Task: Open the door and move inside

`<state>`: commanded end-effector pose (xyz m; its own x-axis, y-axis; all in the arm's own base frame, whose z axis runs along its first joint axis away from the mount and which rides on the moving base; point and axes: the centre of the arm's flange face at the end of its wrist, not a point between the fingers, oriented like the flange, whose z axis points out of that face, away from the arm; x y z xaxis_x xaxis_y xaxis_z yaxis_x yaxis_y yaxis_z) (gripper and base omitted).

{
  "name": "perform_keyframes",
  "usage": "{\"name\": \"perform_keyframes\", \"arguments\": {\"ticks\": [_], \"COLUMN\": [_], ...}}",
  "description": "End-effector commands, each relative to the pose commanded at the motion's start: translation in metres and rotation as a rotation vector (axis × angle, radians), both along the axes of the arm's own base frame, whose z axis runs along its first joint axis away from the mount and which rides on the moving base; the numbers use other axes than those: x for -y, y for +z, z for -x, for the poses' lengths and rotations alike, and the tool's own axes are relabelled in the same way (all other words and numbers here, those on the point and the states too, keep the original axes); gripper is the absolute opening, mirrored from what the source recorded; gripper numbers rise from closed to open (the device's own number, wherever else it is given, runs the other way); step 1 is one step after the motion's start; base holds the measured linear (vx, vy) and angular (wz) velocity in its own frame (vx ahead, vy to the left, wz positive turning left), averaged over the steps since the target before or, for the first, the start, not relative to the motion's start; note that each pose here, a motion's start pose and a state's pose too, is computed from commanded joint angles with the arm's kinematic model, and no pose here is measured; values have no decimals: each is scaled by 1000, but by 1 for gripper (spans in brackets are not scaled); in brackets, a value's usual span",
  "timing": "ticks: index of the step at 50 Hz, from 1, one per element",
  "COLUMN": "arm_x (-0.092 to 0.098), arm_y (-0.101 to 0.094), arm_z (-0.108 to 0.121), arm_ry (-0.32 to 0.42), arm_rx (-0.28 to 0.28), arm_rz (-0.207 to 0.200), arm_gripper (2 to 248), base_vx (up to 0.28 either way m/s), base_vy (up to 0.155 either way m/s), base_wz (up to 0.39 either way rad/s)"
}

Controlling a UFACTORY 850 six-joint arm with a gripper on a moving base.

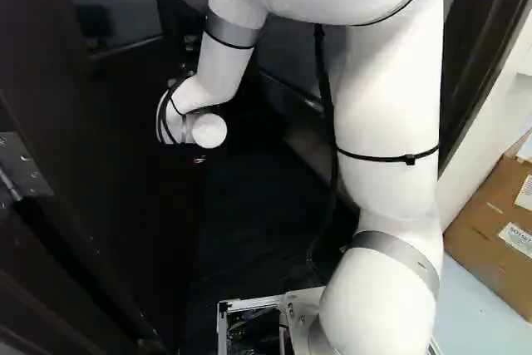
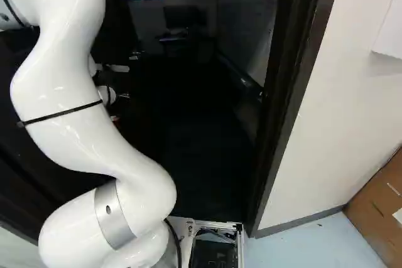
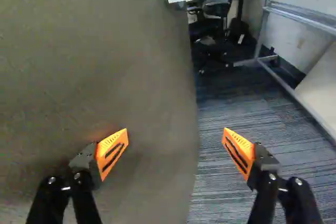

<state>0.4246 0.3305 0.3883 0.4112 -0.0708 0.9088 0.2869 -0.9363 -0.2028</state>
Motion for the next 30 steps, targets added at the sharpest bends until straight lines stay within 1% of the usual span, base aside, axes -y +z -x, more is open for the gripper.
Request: {"name": "perform_keyframes", "arguments": {"ticks": [13,30], "arm_x": [-18,-42], "arm_y": [0,1], "arm_z": [10,28], "arm_ry": [46,141], "arm_rx": [5,31], "arm_rz": [3,16], "arm_gripper": [247,247], "base_vx": [0,0], "base_vy": [0,0], "base_wz": [0,0]}}
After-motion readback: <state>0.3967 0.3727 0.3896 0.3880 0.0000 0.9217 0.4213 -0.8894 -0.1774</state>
